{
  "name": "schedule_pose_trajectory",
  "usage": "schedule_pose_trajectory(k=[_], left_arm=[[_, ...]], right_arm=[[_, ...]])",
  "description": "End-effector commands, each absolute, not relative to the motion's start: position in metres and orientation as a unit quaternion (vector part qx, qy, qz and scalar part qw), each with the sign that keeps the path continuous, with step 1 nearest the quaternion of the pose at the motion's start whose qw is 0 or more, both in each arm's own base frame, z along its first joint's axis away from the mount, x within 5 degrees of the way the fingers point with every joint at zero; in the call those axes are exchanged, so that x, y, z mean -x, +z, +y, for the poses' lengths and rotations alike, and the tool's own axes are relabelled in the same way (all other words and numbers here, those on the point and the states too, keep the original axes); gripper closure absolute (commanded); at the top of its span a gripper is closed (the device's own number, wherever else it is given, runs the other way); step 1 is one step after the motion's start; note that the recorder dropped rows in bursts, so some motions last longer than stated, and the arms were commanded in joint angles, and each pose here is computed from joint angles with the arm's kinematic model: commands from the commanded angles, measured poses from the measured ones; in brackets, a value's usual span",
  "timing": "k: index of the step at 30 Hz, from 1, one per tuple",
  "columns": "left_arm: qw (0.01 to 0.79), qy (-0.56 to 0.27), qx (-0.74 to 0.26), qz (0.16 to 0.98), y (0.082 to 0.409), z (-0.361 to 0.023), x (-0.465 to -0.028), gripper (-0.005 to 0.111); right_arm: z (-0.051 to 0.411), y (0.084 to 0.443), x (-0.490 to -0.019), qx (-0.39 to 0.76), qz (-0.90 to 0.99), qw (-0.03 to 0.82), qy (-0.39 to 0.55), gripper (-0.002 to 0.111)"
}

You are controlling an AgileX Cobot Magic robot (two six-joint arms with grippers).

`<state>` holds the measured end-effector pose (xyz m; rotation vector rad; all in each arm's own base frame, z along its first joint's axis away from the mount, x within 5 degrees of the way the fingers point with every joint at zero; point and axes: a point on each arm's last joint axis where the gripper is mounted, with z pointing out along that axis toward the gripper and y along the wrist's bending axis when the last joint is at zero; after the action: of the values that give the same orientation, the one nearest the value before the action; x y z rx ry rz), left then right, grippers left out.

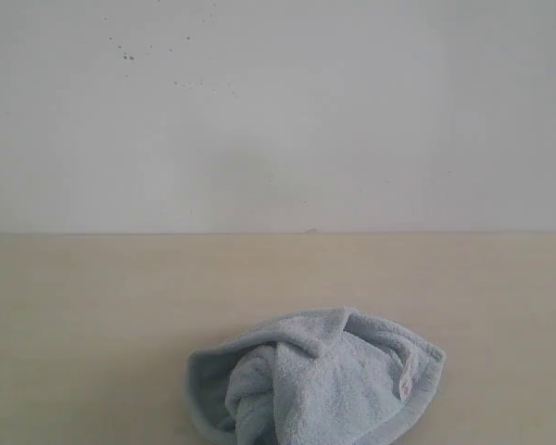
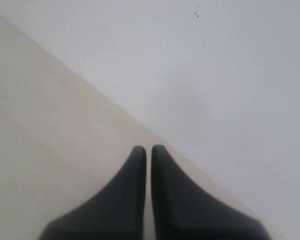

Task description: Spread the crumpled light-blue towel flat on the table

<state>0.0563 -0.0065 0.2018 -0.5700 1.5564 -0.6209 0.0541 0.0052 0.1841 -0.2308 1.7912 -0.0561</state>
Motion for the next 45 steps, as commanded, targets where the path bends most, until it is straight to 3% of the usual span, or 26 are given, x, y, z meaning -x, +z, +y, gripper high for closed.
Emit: schedule_pose_trajectory(k=[1, 5, 8, 15, 19, 21, 24, 27, 29, 31, 35, 39, 41, 44, 45], left_arm=[[0.668, -0.304, 0.305, 0.607, 0.212, 0.002, -0.056, 0.103], [0.733, -0.330, 0.388, 0.452, 0.232, 0.023, -0.049, 0.103], [0.779, -0.321, 0.367, 0.394, 0.253, 0.027, -0.041, 0.103], [0.860, -0.264, 0.194, 0.390, 0.321, 0.010, -0.028, 0.103], [0.859, -0.136, 0.048, 0.491, 0.345, -0.005, -0.063, 0.103], [0.801, -0.056, -0.031, 0.595, 0.331, -0.010, -0.104, 0.103], [0.664, -0.022, -0.057, 0.746, 0.279, -0.006, -0.168, 0.103], [0.561, -0.053, 0.012, 0.826, 0.246, -0.001, -0.214, 0.103], [0.475, -0.024, 0.043, 0.879, 0.229, 0.001, -0.232, 0.103], [0.398, 0.022, 0.004, 0.917, 0.213, -0.008, -0.245, 0.103], [0.330, 0.048, -0.211, 0.919, 0.201, -0.068, -0.254, 0.103], [0.322, 0.032, -0.434, 0.841, 0.200, -0.131, -0.247, 0.103], [0.340, 0.012, -0.450, 0.826, 0.206, -0.150, -0.249, 0.103], [0.348, -0.043, -0.361, 0.864, 0.217, -0.170, -0.265, 0.103], [0.315, -0.048, -0.333, 0.887, 0.222, -0.179, -0.280, 0.103]], right_arm=[[0.005, 0.186, -0.054, 0.099, 0.773, 0.626, -0.023, 0.109], [0.005, 0.186, -0.054, 0.099, 0.773, 0.626, -0.023, 0.109], [0.005, 0.186, -0.054, 0.099, 0.773, 0.626, -0.023, 0.109], [0.005, 0.186, -0.054, 0.099, 0.773, 0.626, -0.023, 0.109], [0.005, 0.186, -0.054, 0.099, 0.773, 0.626, -0.023, 0.109], [0.005, 0.186, -0.054, 0.099, 0.773, 0.626, -0.023, 0.109], [0.005, 0.186, -0.054, 0.099, 0.773, 0.626, -0.023, 0.109], [0.005, 0.186, -0.054, 0.099, 0.773, 0.626, -0.023, 0.109], [0.005, 0.186, -0.054, 0.099, 0.773, 0.626, -0.023, 0.109], [0.005, 0.186, -0.054, 0.098, 0.773, 0.626, -0.022, 0.109], [0.005, 0.186, -0.054, 0.098, 0.773, 0.626, -0.022, 0.109], [0.005, 0.186, -0.054, 0.098, 0.773, 0.626, -0.022, 0.109], [0.005, 0.186, -0.054, 0.098, 0.773, 0.626, -0.022, 0.109], [0.005, 0.186, -0.054, 0.098, 0.773, 0.626, -0.022, 0.109], [0.005, 0.186, -0.054, 0.098, 0.773, 0.626, -0.022, 0.109]])
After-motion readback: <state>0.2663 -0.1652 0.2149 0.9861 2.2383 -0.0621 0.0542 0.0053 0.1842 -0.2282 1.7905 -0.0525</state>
